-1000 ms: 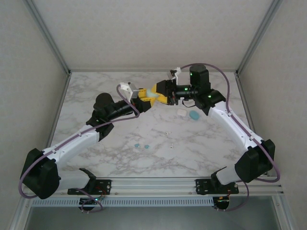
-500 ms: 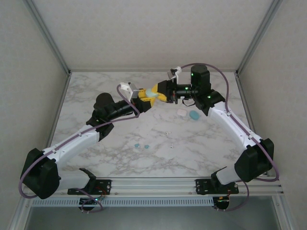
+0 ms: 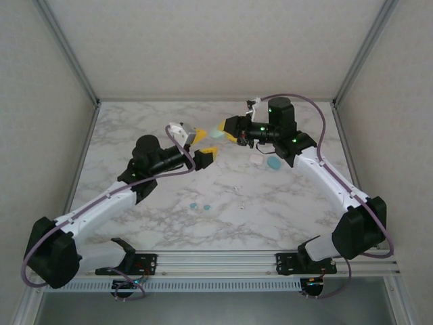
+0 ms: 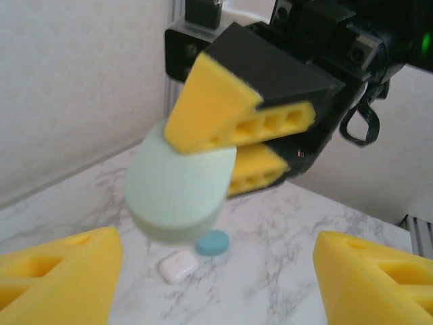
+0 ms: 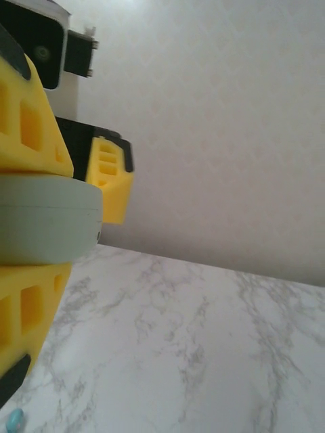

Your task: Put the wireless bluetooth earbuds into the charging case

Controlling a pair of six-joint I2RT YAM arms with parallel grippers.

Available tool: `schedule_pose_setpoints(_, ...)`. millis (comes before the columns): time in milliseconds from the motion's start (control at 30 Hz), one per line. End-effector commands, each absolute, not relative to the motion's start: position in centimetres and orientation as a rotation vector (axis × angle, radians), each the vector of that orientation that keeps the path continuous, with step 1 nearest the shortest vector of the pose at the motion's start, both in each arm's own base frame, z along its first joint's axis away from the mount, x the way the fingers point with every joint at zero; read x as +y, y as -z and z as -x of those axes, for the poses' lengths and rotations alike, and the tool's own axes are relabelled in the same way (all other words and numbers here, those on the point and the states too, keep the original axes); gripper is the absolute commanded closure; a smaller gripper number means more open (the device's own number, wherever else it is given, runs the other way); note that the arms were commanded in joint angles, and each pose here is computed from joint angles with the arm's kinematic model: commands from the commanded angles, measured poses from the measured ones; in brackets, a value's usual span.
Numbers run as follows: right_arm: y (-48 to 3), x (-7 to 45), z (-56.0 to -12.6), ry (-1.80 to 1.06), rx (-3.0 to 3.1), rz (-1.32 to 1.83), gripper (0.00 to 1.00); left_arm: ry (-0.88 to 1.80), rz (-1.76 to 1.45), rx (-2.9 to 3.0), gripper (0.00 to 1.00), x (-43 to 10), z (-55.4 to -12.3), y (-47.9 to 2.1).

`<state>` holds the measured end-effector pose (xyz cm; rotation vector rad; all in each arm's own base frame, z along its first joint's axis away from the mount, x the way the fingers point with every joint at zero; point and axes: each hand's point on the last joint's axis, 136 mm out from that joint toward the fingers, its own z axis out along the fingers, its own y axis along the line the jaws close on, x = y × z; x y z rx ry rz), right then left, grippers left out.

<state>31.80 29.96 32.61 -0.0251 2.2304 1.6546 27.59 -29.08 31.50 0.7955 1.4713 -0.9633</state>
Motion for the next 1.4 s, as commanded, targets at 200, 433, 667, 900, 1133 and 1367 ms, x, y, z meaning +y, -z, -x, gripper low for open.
schedule_pose_setpoints(200, -22.7, 29.2, -36.9, -1.369, 2.363, -0.168, 0.8, 0.683, -0.515, 1.554, 0.17, -22.3, -27.8, -30.3)
schedule_pose_setpoints(433, -14.2, 32.0, -39.0, -1.366, 2.526, -0.227, 0.82, 0.586, -0.404, 1.633, 0.11, -20.0, -28.6, -30.7)
schedule_pose_setpoints(667, -9.4, 34.3, -41.0, -1.306, 2.608, -0.231, 0.79, 0.566, -0.368, 1.665, 0.11, -19.6, -29.2, -30.7)
schedule_pose_setpoints(900, -6.8, 35.5, -42.3, -1.3, 2.616, -0.247, 0.78, 0.56, -0.351, 1.685, 0.11, -19.4, -29.3, -31.0)
schedule_pose_setpoints(1133, -4.6, 36.0, -42.7, -1.304, 2.624, -0.258, 0.78, 0.558, -0.342, 1.682, 0.1, -19.2, -29.4, -31.2)
schedule_pose_setpoints(1367, -3.4, 35.0, -42.1, -1.218, 2.659, -0.263, 0.72, 0.569, -0.328, 1.687, 0.1, -19.3, -29.6, -31.2)
